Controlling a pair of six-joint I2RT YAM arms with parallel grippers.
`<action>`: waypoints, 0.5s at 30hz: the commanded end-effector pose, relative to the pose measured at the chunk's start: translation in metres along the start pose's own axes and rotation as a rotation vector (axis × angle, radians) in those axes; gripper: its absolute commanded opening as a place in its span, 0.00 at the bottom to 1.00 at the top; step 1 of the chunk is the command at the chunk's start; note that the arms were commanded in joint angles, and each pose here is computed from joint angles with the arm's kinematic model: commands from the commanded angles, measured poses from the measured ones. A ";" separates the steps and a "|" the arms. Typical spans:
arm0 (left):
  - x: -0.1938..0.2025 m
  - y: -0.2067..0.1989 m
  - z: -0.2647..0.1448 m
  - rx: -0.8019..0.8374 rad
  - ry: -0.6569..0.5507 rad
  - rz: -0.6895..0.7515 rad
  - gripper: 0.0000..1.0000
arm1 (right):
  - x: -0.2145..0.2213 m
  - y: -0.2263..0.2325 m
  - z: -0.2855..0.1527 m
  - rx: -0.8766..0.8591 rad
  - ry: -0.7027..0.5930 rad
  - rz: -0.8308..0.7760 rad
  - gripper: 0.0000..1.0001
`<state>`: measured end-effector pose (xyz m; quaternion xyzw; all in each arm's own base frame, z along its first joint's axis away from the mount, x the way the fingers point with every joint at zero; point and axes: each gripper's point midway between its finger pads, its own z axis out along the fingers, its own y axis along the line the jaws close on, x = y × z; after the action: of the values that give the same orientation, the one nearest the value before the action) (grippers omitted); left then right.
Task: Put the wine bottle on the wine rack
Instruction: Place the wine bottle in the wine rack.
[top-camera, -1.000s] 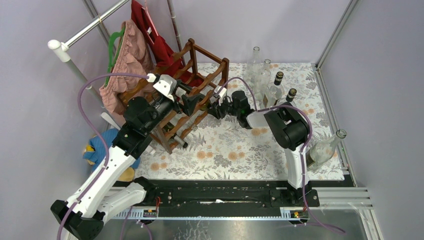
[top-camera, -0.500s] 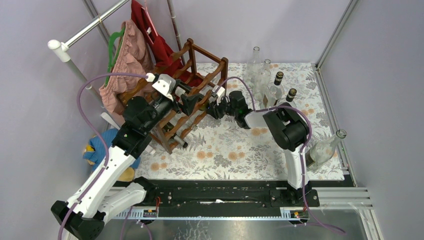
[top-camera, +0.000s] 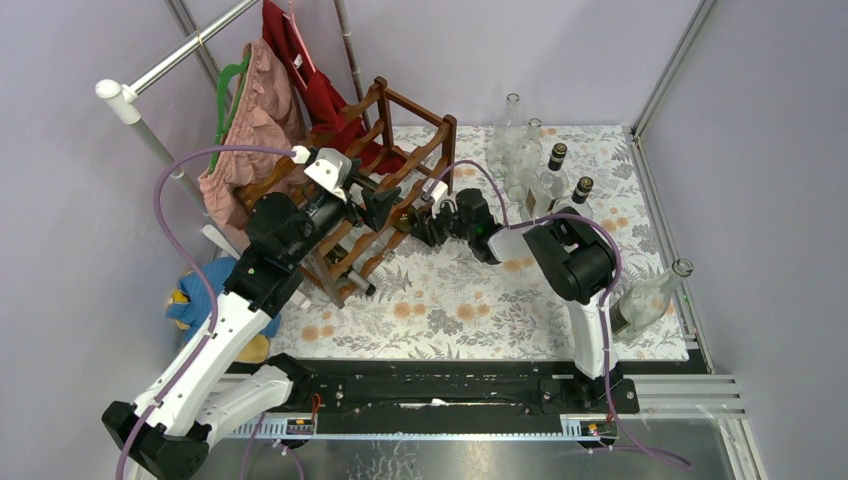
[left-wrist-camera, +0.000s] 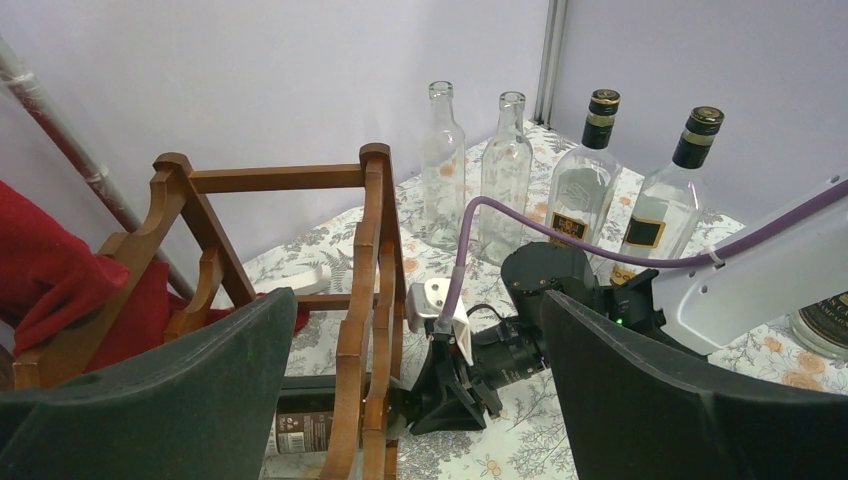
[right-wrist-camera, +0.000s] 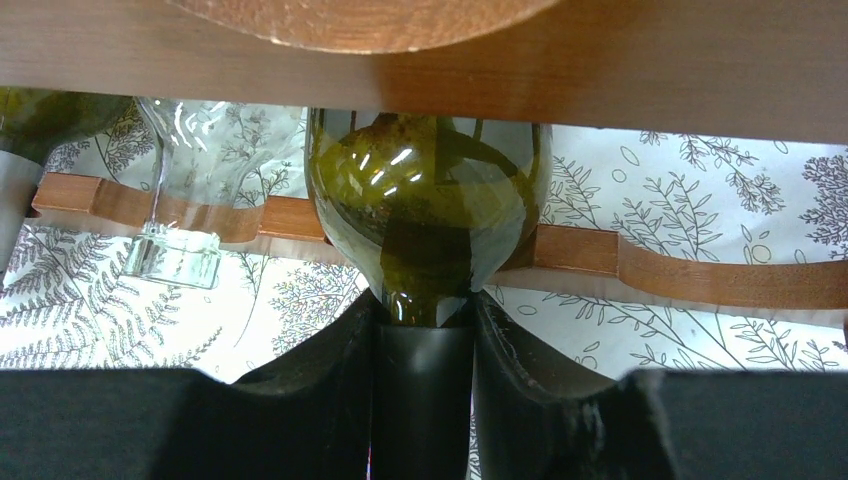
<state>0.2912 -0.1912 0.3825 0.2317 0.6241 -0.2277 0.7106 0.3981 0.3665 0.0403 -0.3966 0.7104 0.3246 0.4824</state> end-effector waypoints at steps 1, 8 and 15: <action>-0.013 0.003 0.000 -0.005 -0.062 0.001 0.99 | -0.100 0.000 -0.004 -0.002 -0.260 -0.097 0.00; -0.012 0.004 0.001 -0.003 -0.059 -0.005 0.99 | -0.106 -0.002 -0.001 -0.002 -0.265 -0.051 0.00; -0.012 0.005 0.001 -0.002 -0.058 -0.008 0.99 | -0.111 0.001 0.000 -0.016 -0.292 -0.016 0.00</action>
<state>0.2924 -0.1889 0.3825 0.2284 0.6253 -0.2305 0.7098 0.3983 0.3703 0.0451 -0.3586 0.7279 0.3474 0.4700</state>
